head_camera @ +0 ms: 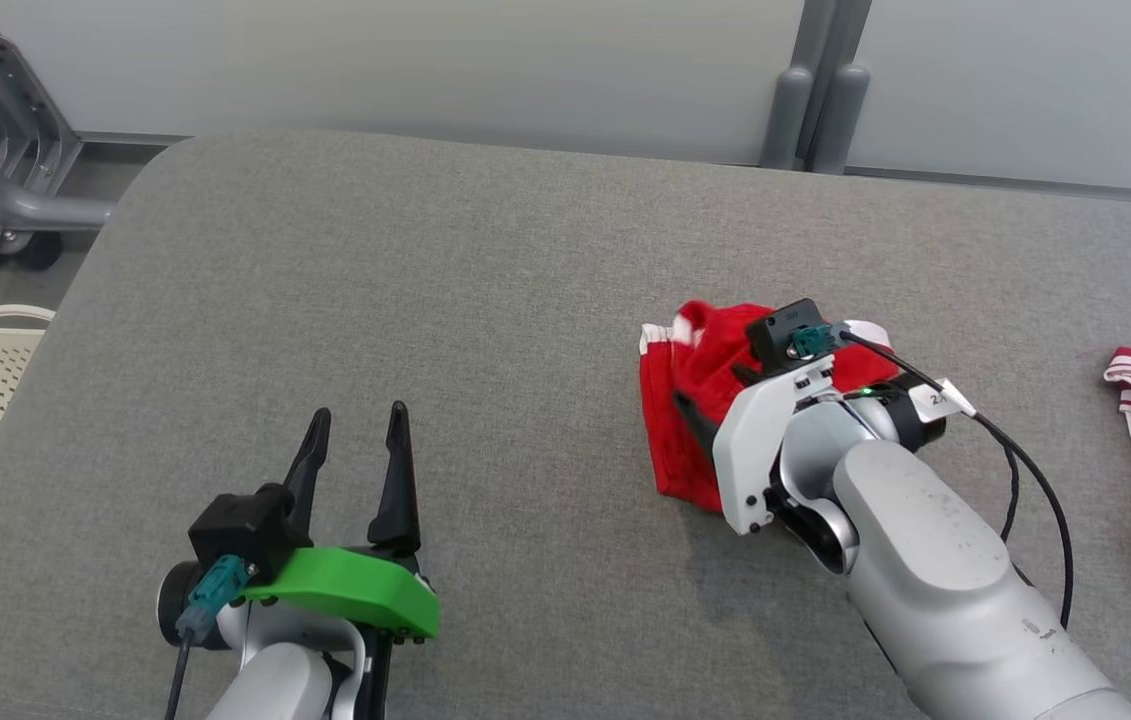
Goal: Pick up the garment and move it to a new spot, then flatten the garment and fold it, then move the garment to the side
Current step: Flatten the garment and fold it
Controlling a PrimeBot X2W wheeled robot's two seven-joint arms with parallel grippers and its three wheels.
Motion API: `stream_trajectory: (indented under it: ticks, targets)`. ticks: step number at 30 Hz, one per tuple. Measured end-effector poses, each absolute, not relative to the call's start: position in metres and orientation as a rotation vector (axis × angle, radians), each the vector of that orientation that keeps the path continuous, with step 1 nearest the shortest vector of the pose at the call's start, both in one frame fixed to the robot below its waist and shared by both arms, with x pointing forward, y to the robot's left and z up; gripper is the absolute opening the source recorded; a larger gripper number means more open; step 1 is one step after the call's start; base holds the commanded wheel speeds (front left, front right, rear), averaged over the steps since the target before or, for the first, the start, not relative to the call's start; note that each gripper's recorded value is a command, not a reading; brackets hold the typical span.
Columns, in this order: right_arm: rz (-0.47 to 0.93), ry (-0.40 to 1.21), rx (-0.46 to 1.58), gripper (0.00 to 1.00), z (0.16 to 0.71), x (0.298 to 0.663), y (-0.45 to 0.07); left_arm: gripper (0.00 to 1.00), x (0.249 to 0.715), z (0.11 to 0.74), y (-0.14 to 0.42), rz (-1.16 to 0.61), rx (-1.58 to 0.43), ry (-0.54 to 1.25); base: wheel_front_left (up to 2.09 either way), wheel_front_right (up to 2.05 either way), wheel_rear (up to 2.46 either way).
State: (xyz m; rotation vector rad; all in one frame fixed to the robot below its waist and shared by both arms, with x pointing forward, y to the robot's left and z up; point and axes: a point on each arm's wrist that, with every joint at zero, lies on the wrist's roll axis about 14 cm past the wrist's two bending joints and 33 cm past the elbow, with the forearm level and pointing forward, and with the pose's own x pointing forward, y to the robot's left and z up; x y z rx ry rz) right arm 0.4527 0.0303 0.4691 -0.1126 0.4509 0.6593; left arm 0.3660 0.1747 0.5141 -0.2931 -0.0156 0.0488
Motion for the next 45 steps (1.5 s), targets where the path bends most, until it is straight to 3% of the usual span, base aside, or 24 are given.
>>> stream_trajectory:
  ticks: [9,20,21,22,27,36,45]
  targets:
    - [0.65,0.331,-0.034,1.0,0.503,0.461,0.03,1.0,0.369,0.517,0.168,0.028,-0.295,-0.023,0.0,0.0,0.0]
    - [0.446,0.178,0.072,1.0,0.531,0.476,-0.04,1.0,0.373,0.519,0.145,-0.038,-0.301,-0.019,0.0,0.0,0.0]
    - [0.428,0.181,0.083,0.93,0.528,0.475,-0.046,1.0,0.374,0.518,0.141,-0.047,-0.303,-0.016,0.0,0.0,0.0]
    - [0.411,0.184,0.092,0.55,0.525,0.473,-0.052,1.0,0.374,0.518,0.138,-0.054,-0.306,-0.012,0.0,0.0,0.0]
    - [0.357,0.214,0.125,0.0,0.506,0.462,-0.072,1.0,0.375,0.515,0.127,-0.079,-0.315,0.0,0.0,0.0,0.0]
    - [0.338,0.25,0.166,0.0,0.478,0.457,-0.074,1.0,0.375,0.507,0.131,-0.065,-0.318,0.023,0.0,0.0,0.0]
    - [0.438,0.371,0.102,0.0,0.436,0.461,-0.034,1.0,0.372,0.504,0.154,0.007,-0.311,0.023,0.0,0.0,0.0]
